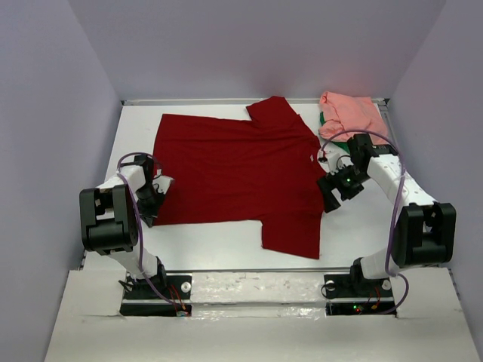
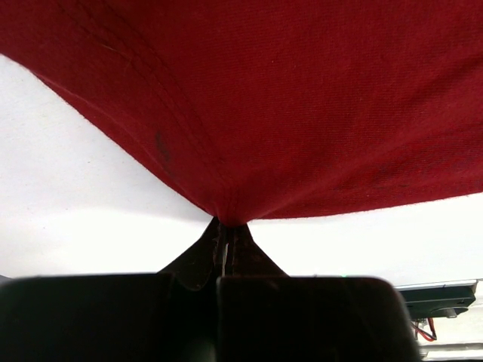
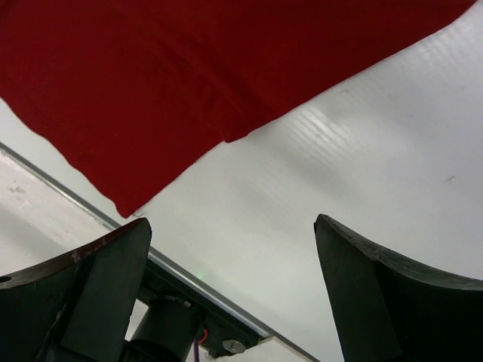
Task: Fold and stack the t-shirts
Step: Grap the side of the flattened tshirt closest away from the robot with both arms
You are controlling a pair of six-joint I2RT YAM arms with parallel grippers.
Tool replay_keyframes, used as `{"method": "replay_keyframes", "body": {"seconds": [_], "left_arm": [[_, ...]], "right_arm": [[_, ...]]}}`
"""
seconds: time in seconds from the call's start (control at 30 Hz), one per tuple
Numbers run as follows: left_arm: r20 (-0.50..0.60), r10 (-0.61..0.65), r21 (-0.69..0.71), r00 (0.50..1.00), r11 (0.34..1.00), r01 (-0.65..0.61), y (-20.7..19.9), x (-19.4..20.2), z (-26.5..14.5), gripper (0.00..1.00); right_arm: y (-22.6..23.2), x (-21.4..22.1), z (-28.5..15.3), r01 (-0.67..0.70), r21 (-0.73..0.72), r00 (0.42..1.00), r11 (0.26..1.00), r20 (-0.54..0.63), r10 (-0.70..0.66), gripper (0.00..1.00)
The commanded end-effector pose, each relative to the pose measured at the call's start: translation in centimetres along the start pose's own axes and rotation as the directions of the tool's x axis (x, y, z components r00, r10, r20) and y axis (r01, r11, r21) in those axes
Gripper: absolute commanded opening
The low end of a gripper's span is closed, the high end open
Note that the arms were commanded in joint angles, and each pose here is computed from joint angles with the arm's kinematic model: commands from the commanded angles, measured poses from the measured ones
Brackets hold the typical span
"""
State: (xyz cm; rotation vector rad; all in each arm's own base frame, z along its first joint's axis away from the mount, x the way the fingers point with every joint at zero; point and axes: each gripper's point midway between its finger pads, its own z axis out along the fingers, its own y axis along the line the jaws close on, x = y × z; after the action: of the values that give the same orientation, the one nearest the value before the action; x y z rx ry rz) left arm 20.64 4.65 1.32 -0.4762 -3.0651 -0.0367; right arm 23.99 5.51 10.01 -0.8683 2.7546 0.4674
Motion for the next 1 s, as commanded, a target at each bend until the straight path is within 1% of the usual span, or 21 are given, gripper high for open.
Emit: {"method": "replay_keyframes", "body": {"seconds": [0.0, 0.23, 0.3, 0.4, 0.57, 0.8, 0.97], "left_arm": [[0.067, 0.011, -0.015, 0.998, 1.000, -0.010, 0.5, -1.3, -1.0, 0.00], [0.087, 0.011, -0.036, 0.996, 0.999, -0.008, 0.9, -1.8, -1.5, 0.00], [0.091, 0.014, -0.035, 0.996, 0.999, -0.011, 0.9, -1.9, -1.6, 0.00], [0.093, 0.009, -0.035, 0.996, 0.999, -0.006, 1.0, -2.2, -1.7, 0.00], [0.096, 0.000, -0.030, 0.995, 1.000, 0.003, 1.1, -2.6, -1.6, 0.00], [0.098, -0.001, -0.022, 0.995, 1.000, 0.003, 0.8, -2.9, -1.4, 0.00], [0.101, 0.002, -0.029, 0.995, 1.000, 0.001, 0.9, -3.0, -1.6, 0.00]], "right_arm": [[1.6, 1.0, 0.3, -0.010, -0.094, 1.000, 0.996, -0.025, 0.008, 0.94], [2.1, 1.4, 1.1, -0.014, -0.149, 0.999, 0.989, -0.049, 0.007, 0.93], [2.2, 1.6, 1.2, 0.006, -0.166, 0.998, 0.986, -0.056, -0.016, 0.93], [2.7, 2.7, 0.8, 0.028, -0.199, 0.993, 0.980, -0.105, -0.050, 0.93], [2.3, 3.1, 0.5, 0.055, -0.190, 0.988, 0.980, -0.131, -0.081, 0.93], [2.5, 3.3, 1.9, 0.001, -0.270, 0.980, 0.963, -0.190, -0.054, 0.91], [3.3, 3.8, 1.5, 0.024, -0.329, 0.975, 0.944, -0.203, -0.095, 0.90]]}}
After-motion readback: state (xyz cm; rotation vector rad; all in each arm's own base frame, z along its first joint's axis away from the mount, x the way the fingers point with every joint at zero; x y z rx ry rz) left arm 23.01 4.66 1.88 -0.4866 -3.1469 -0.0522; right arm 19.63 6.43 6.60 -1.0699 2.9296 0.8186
